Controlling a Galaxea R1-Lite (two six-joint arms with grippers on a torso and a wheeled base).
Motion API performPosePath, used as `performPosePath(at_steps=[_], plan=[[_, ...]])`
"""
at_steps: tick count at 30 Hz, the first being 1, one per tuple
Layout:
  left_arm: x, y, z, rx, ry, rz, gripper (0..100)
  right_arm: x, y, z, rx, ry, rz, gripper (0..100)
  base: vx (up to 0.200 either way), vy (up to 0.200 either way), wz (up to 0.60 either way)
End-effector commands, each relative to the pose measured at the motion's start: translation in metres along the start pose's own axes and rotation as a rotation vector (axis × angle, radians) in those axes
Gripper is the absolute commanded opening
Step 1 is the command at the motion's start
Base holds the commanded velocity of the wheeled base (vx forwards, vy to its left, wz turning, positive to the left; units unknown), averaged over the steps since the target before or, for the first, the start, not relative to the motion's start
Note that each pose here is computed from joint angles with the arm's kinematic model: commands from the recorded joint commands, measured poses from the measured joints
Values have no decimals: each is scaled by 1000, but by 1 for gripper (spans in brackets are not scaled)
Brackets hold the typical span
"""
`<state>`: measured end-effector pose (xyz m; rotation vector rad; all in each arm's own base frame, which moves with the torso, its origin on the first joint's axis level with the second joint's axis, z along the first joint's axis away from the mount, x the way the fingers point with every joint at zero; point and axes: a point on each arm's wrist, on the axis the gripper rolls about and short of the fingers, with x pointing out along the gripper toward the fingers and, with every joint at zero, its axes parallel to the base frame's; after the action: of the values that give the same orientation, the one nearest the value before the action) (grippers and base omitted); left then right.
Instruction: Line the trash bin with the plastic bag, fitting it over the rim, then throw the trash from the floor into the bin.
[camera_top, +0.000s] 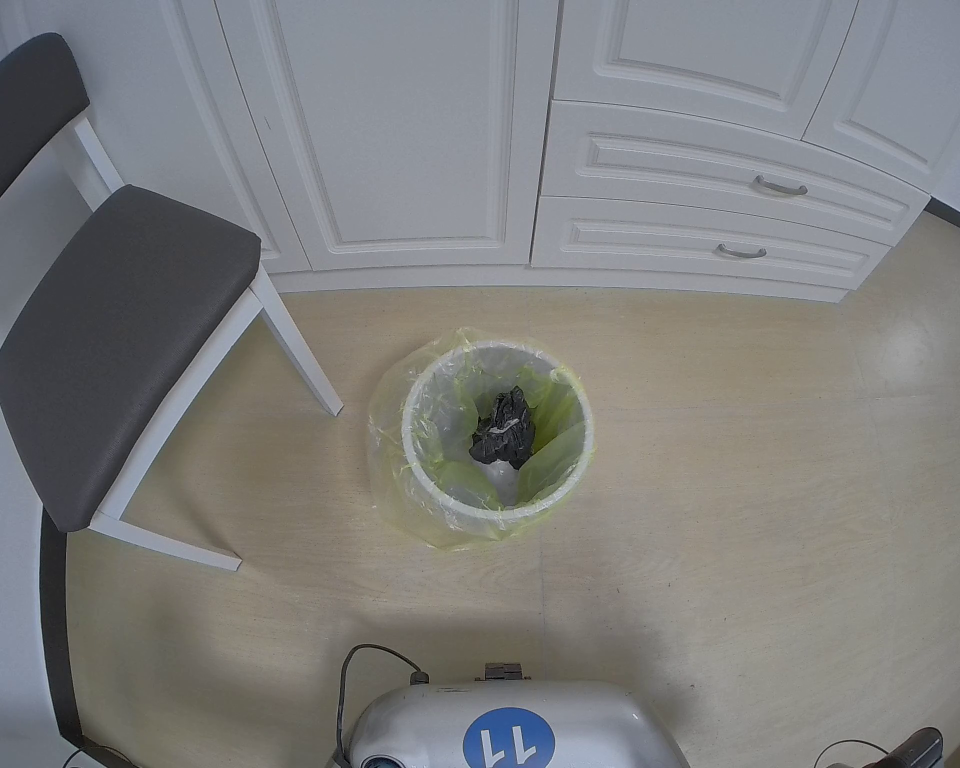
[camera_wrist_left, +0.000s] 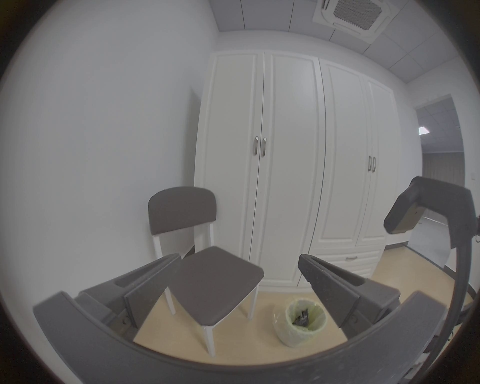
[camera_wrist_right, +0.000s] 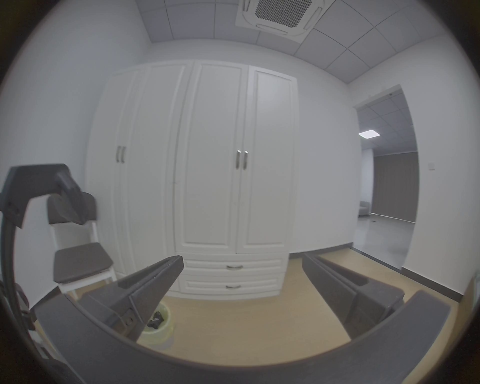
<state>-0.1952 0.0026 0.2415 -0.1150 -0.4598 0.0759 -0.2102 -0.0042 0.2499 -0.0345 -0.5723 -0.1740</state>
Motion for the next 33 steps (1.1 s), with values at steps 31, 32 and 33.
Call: performPosePath(at_steps=[31, 32, 33], plan=[[86, 10, -213, 49, 338, -14, 100, 79, 23, -140, 297, -28, -41, 100, 0, 0, 0], [84, 11, -219, 48, 396, -8, 100, 79, 24, -148, 294, -11, -42, 100, 0, 0, 0], [84, 11, -219, 47, 402, -7, 100, 79, 24, -150, 293, -7, -42, 100, 0, 0, 0]])
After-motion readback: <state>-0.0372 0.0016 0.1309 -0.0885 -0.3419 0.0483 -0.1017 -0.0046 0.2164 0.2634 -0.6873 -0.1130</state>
